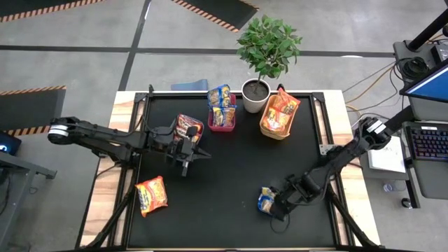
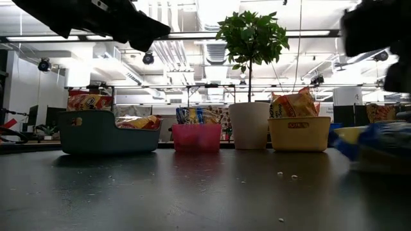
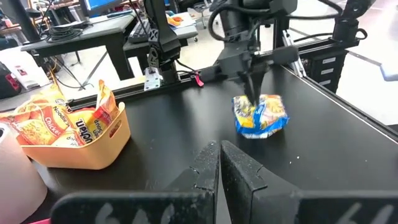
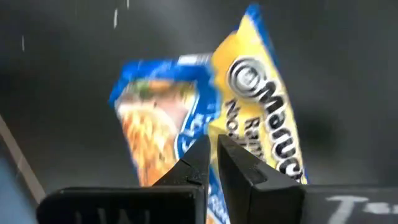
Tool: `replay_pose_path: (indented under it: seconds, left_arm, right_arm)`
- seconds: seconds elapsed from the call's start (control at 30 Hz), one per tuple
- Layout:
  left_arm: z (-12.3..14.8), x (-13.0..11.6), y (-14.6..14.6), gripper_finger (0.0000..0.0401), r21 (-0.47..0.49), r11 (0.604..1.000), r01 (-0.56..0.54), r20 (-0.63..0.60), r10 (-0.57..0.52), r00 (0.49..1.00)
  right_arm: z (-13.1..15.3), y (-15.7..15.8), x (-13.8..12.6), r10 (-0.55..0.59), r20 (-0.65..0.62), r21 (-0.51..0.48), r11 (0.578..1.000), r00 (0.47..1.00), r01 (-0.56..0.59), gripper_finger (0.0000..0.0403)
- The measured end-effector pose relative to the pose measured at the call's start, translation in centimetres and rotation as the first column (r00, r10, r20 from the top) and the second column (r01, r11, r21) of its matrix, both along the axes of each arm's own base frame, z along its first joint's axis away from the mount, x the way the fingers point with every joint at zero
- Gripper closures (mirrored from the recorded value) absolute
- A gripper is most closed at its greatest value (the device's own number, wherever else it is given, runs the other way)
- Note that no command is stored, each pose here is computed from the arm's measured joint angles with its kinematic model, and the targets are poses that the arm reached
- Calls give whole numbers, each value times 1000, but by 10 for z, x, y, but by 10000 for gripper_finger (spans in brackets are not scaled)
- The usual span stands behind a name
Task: Sort Maruchan noodles
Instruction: Put the blue noodle pack into the red bin
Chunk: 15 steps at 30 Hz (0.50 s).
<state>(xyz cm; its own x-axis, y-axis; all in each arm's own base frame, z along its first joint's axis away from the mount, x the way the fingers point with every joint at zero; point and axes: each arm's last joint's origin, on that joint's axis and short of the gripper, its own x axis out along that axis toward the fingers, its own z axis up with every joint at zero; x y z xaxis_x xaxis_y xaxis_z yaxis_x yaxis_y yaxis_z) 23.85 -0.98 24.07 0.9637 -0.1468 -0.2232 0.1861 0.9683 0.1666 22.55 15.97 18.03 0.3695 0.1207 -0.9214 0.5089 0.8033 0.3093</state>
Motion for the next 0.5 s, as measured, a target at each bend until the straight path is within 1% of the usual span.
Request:
replay_pose_path:
  seconds: [0.07, 0.13, 0.23, 0.3, 0.33, 0.4, 0.5]
  left_arm:
    - [0, 0, 0, 401, 0, 1000, 0, -1, 0, 1000]
    - [-1, 1, 0, 401, 0, 1000, 0, 2, 0, 1000]
    - [-1, 3, 0, 401, 0, 1000, 0, 10, 0, 1000]
    - [-2, 4, 0, 401, 0, 1000, 0, 11, 0, 1000]
    - [-2, 4, 0, 401, 0, 1000, 0, 14, 0, 1000]
    - [-3, 6, 0, 401, 0, 1000, 0, 18, 0, 1000]
    - [-4, 7, 0, 401, 0, 1000, 0, 11, 0, 1000]
  right_arm:
    - [-3, -8, 6, -16, 75, -68, 997, 997, 21, 383]
    - [-4, -17, 14, -20, 171, -156, 987, 985, 47, 383]
    - [2, -32, 31, -9, 318, -293, 950, 948, 107, 383]
    - [8, -43, 42, 13, 369, -369, 920, 929, 134, 383]
    - [12, -48, 48, 30, 381, -382, 915, 924, 128, 383]
    - [20, -57, 57, 74, 374, -369, 926, 924, 75, 383]
    - [25, -65, 63, 151, 305, -264, 962, 940, -69, 383]
